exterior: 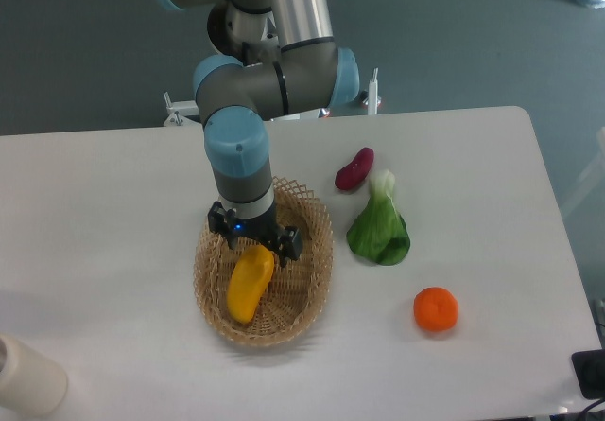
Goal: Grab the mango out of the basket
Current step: 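Move the gripper over the yellow mango and lower it, then close the gripper on the yellow mango inside the basket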
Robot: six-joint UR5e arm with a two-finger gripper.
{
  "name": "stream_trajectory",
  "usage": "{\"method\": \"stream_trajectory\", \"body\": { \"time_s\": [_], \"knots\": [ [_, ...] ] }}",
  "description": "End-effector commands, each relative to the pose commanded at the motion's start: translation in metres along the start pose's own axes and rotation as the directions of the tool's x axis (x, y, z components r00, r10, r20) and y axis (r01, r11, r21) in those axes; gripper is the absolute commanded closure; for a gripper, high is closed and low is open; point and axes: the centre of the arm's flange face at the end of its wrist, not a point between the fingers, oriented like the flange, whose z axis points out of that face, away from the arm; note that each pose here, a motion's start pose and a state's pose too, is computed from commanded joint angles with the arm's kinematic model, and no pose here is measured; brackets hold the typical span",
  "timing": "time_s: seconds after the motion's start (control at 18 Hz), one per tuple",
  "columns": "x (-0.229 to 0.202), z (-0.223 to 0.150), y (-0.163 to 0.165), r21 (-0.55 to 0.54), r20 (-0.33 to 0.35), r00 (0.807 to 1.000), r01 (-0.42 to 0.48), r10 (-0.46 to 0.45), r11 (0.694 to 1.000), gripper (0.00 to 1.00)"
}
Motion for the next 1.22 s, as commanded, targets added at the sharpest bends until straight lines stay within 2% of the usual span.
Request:
{"method": "stream_trajectory", "body": {
  "time_s": [0.5,0.78,0.83,0.89,0.94,1.0,1.22],
  "knots": [
    [-0.003,0.027,-0.02,0.004,-0.003,1.0,0.015,-0.015,1.0,0.0],
    [-0.002,0.024,-0.023,0.013,0.001,0.999,0.041,-0.041,0.999,0.0],
    [-0.002,0.024,-0.024,0.012,0.004,0.999,0.049,-0.049,0.999,0.1],
    [-0.002,0.021,-0.024,0.017,0.005,0.999,0.049,-0.049,0.999,0.27],
    [-0.003,0.021,-0.024,0.017,0.007,0.999,0.048,-0.048,0.999,0.34],
    [-0.003,0.022,-0.024,0.013,0.008,0.999,0.045,-0.045,0.999,0.39],
    [-0.004,0.019,-0.024,0.016,0.014,0.999,0.04,-0.04,0.999,0.42]
  ]
}}
